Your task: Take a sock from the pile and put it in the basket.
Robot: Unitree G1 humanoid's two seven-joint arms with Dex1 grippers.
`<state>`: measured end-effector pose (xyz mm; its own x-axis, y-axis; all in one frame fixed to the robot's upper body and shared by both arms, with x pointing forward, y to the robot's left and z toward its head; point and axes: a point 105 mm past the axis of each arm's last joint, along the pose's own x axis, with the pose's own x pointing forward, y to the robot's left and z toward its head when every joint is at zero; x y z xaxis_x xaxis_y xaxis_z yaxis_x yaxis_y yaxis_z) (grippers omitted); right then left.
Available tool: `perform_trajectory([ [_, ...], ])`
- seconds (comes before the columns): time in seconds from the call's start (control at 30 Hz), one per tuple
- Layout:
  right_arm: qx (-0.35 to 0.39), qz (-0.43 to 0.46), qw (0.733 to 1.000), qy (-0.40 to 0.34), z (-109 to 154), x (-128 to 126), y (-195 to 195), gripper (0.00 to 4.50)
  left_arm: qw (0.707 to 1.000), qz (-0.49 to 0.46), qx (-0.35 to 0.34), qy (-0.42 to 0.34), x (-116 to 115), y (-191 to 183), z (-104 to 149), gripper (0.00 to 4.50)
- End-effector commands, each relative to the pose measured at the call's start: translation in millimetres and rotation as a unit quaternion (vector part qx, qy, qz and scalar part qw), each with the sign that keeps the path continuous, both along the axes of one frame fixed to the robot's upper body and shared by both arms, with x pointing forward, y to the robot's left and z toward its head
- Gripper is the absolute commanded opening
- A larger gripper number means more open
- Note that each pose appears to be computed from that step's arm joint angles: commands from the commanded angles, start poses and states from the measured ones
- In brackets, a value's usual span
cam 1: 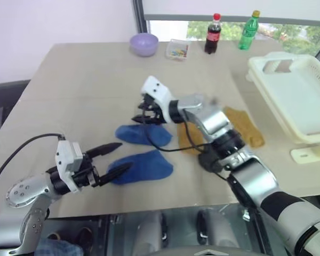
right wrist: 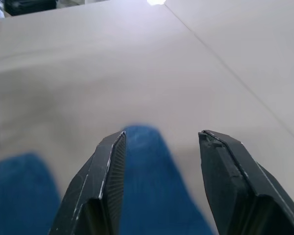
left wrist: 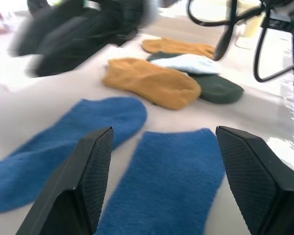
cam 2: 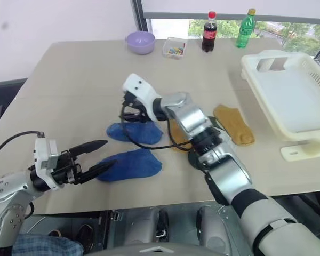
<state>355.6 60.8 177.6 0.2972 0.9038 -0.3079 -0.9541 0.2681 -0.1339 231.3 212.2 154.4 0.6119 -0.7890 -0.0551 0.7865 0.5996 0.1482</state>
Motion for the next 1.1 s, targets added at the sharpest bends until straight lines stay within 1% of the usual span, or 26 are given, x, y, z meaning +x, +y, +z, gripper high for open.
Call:
perform_trajectory([
  [0.03,-0.016,-0.028,0.999,0.022,-11,-6,-24,2.38,0.999,0.045,-0.016,-0.023,18,15,15,3.59],
  [0.17,-0.023,-0.05,0.996,0.068,-32,-14,-35,2.38,0.995,0.096,-0.025,-0.015,45,36,17,3.59],
  [0.23,-0.038,-0.071,0.994,0.068,-41,-11,-40,2.38,0.994,0.106,-0.018,-0.005,57,42,14,3.59],
  [0.33,-0.05,-0.09,0.991,0.08,-50,-9,-47,2.38,0.994,0.107,0.007,0.017,72,46,4,3.59],
  [0.47,-0.06,-0.087,0.99,0.094,-57,-13,-51,2.38,0.992,0.106,0.025,0.06,88,49,-11,3.59],
  [0.5,-0.059,-0.085,0.99,0.096,-57,-14,-50,2.15,0.992,0.106,0.026,0.065,90,50,-13,3.59],
  [0.57,-0.059,-0.079,0.99,0.101,-59,-17,-48,1.6,0.987,0.127,0.052,0.079,106,53,-23,3.59],
  [0.67,-0.062,-0.077,0.99,0.098,-63,-19,-47,0.14,0.982,0.148,0.073,0.094,122,55,-31,3.59],
  [0.7,-0.063,-0.078,0.99,0.097,-63,-19,-47,0.05,0.981,0.152,0.076,0.098,126,55,-33,3.59],
  [0.8,-0.067,-0.078,0.99,0.092,-66,-20,-47,0.05,0.977,0.154,0.086,0.119,130,56,-40,3.59],
  [0.87,-0.069,-0.08,0.99,0.089,-67,-21,-48,0.05,0.976,0.14,0.09,0.14,127,54,-45,3.59],
  [1.0,-0.067,-0.084,0.99,0.088,-68,-21,-49,0.05,0.97,0.108,0.115,0.184,115,53,-59,3.59],
  [1.1,-0.069,-0.083,0.99,0.086,-68,-21,-49,0.0,0.968,0.113,0.125,0.188,114,57,-62,2.74],
])
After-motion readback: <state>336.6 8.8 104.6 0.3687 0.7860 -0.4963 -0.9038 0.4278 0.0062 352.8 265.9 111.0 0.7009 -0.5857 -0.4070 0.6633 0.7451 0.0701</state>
